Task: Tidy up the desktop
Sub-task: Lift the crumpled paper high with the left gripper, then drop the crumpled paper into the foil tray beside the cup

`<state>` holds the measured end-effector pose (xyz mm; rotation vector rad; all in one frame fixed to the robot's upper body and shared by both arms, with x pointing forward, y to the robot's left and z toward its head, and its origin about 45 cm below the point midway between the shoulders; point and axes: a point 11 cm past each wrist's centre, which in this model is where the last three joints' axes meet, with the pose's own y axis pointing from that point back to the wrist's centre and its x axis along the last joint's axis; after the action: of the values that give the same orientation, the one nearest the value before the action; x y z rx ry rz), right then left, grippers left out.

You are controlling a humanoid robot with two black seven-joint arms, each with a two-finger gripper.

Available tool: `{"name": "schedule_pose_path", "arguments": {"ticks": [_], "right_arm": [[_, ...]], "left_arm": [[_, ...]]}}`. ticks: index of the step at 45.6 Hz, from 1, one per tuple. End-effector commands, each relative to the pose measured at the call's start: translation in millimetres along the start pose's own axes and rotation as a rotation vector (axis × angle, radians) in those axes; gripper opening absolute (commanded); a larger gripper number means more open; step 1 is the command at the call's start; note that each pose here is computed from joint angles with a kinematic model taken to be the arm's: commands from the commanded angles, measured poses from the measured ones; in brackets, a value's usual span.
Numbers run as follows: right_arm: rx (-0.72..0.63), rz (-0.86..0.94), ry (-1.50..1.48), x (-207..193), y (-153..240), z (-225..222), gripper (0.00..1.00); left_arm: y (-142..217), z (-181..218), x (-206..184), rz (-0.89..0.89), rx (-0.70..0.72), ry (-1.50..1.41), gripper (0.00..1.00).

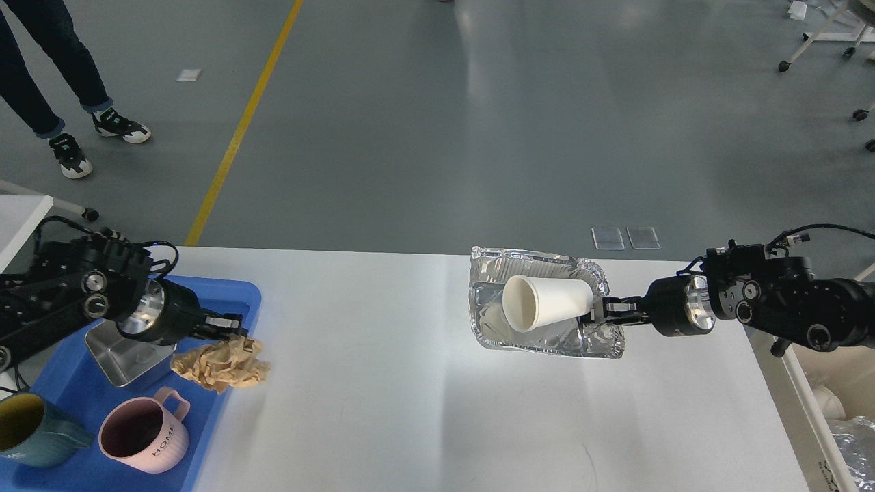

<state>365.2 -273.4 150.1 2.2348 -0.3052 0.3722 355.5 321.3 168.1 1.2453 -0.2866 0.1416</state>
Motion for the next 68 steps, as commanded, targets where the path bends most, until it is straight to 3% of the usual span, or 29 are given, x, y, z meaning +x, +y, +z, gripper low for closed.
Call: {"name": "schedule_pose_path", "arguments": {"ticks": [1, 7, 16, 20, 26, 30, 39, 46, 58, 68], "right_arm": [[0.006, 0.001, 0.008, 3, -1, -4, 0.0], [0.008, 0.002, 0.012, 5, 0, -6, 0.0], [0.009, 0.007, 0.02, 9, 1, -9, 0.0], [0.01, 0.004, 0.02, 9, 1, -9, 0.0], [0.008, -0.001, 0.021, 8, 0, -9, 0.0], [0.009, -0.018, 0.03, 4, -4, -11, 0.0], [0.011, -0.017, 0.041, 7, -5, -14, 0.0], [0.018, -0.021, 0.052, 9, -8, -19, 0.0], [0.019, -0.017, 0.058, 12, -8, -21, 0.0], [0.011, -0.005, 0.063, 18, -5, -21, 0.0]], "left_arm": [[48, -29, 19, 0.104, 0.016, 0.057, 0.0], [95, -24, 59, 0.255, -0.027, 0.077, 0.0], [167, 27, 123, 0.41, -0.08, -0.034, 0.0], [187, 67, 150, 0.469, -0.122, -0.11, 0.0], [187, 112, 165, 0.482, -0.157, -0.198, 0.0], [178, 181, 178, 0.483, -0.211, -0.317, 0.0], [155, 252, 194, 0.453, -0.236, -0.401, 0.0], [114, 297, 182, 0.374, -0.24, -0.464, 0.0], [50, 354, 148, 0.287, -0.263, -0.55, 0.0], [14, 361, 120, 0.195, -0.247, -0.585, 0.0]]}}
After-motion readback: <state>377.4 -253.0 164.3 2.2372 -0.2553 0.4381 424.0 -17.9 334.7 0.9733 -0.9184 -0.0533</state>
